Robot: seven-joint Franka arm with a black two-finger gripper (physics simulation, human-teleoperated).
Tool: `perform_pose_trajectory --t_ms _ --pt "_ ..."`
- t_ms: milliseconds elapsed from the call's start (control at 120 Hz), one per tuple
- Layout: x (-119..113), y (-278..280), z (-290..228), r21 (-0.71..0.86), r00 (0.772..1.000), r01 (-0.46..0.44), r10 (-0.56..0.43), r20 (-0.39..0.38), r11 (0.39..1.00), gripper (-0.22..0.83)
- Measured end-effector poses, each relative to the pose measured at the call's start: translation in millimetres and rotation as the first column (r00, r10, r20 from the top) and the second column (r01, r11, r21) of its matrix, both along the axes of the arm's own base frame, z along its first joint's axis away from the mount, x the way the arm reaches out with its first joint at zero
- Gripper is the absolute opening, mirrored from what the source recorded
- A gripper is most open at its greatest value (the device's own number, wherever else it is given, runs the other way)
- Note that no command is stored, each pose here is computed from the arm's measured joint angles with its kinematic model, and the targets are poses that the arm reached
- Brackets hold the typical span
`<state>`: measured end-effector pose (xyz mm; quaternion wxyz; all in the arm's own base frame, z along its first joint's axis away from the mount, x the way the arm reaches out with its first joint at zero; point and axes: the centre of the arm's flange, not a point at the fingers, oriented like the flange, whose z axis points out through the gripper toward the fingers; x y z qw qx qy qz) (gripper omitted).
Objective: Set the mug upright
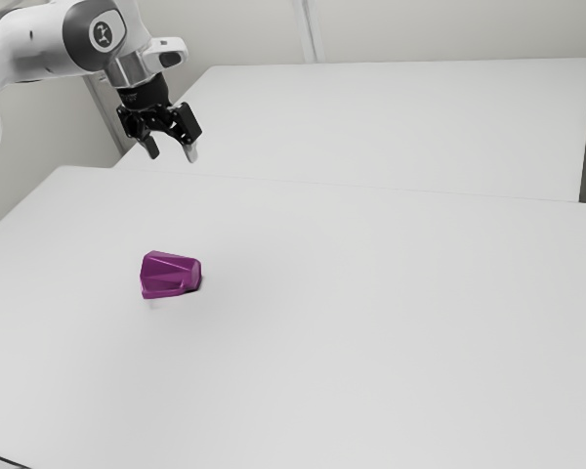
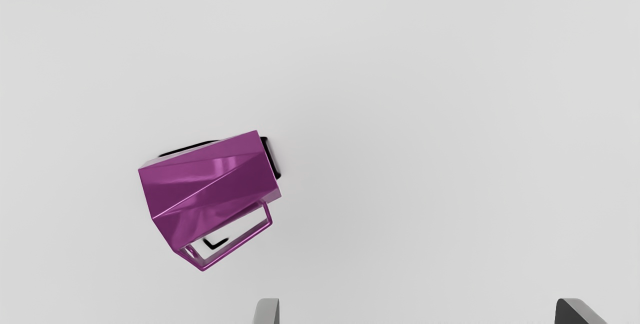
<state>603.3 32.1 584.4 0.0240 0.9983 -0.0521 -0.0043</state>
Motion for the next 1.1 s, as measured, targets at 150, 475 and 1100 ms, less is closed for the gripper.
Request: perform_pose_trajectory --t_ms 150,475,1100 --pt "-0.4 0.2 0.6 0.0 1.0 0.001 -0.001 0.0 1.0 0.62" --pt "-13.4 40.0 9.0 -0.058 0.997 -0.076 0.077 -0.001 0.995 0.61" --pt "-67.1 281.6 -183.0 -0.683 0.923 -0.367 0.34 -0.182 0.632 0.61"
